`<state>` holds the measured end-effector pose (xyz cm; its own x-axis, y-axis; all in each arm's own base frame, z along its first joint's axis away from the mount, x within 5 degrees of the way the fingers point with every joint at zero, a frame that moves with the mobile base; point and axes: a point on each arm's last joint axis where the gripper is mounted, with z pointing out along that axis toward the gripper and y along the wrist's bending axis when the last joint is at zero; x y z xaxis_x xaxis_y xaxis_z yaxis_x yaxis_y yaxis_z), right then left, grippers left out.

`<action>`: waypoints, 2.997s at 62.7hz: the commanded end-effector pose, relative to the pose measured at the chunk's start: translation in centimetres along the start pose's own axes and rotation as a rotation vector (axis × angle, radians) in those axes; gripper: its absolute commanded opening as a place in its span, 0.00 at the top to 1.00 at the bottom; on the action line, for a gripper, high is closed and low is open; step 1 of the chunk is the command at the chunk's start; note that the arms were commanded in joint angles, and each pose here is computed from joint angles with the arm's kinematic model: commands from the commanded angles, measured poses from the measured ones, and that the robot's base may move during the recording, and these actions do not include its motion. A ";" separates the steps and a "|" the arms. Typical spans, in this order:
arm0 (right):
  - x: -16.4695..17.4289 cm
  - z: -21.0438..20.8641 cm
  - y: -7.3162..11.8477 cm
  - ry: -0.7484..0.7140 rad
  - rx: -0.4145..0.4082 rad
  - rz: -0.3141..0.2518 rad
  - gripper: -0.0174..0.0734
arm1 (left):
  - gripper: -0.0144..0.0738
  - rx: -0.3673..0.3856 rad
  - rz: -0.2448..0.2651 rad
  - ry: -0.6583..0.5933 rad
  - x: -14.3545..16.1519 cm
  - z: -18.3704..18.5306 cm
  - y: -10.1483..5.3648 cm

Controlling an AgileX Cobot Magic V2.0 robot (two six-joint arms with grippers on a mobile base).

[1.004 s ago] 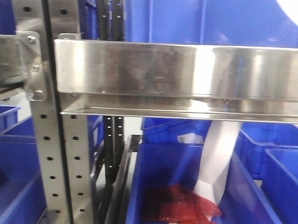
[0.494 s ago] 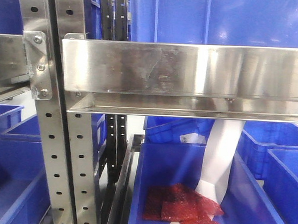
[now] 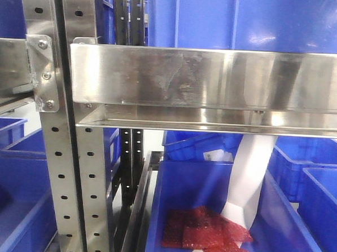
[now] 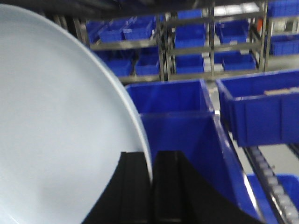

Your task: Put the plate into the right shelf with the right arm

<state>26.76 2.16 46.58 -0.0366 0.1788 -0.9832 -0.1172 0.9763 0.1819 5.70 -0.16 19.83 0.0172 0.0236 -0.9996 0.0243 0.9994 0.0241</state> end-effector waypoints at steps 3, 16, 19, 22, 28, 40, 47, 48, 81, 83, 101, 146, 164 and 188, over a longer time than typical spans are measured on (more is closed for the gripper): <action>-1.3 1.6 -0.1 -0.090 0.008 0.004 0.74 | 0.98 -0.012 -0.015 -0.089 -0.5 -0.1 0.1; 0.0 3.3 -0.3 -0.041 0.011 0.042 0.46 | 0.98 -0.012 -0.015 -0.089 -0.5 -0.1 0.1; 0.0 3.3 -0.3 -0.041 0.008 0.062 0.34 | 0.98 -0.012 -0.015 -0.089 -0.5 -0.1 0.1; 0.0 3.3 -0.3 -0.041 0.006 0.076 0.26 | 0.98 -0.012 -0.015 -0.089 -0.5 -0.1 0.1; -0.3 3.0 -0.2 -0.062 0.002 0.109 0.22 | 0.98 -0.012 -0.015 -0.089 -0.5 -0.1 0.1; -1.6 2.0 -0.2 -0.153 0.002 0.154 0.38 | 0.98 -0.012 -0.015 -0.089 -0.5 -0.1 0.1; -2.0 1.2 0.0 -0.151 -0.008 0.152 0.71 | 0.98 -0.012 -0.015 -0.089 -0.5 -0.1 0.1; -2.0 1.1 0.1 -0.148 -0.010 0.152 0.75 | 0.98 -0.012 -0.015 -0.089 -0.5 -0.1 0.1; 3.0 -7.8 -0.3 0.007 0.022 -0.167 0.75 | 0.98 -0.012 -0.015 -0.089 -0.5 -0.1 0.1; 3.9 -8.7 -0.4 0.013 0.024 -0.171 0.75 | 0.98 -0.012 -0.015 -0.089 -0.5 -0.1 0.1; 11.1 -16.8 -1.2 -0.002 0.021 -0.172 0.75 | 0.98 -0.012 -0.015 -0.089 -0.5 -0.1 0.1; 14.0 -24.0 -1.2 -0.225 -0.005 -0.185 0.75 | 0.98 -0.012 -0.015 -0.089 -0.5 -0.1 0.1; 15.3 -23.0 -1.8 -0.320 0.026 -0.181 0.75 | 0.98 -0.012 -0.015 -0.089 -0.5 -0.1 0.1; 22.1 -21.6 -3.4 -0.265 0.043 -0.128 0.75 | 0.98 -0.012 -0.015 -0.089 -0.5 -0.1 0.1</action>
<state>5.24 0.34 24.11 0.1298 0.0595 -0.9898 -0.0695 0.9963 0.0507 5.70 -0.16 19.83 0.0172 0.0236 -0.9996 0.0243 0.9994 0.0241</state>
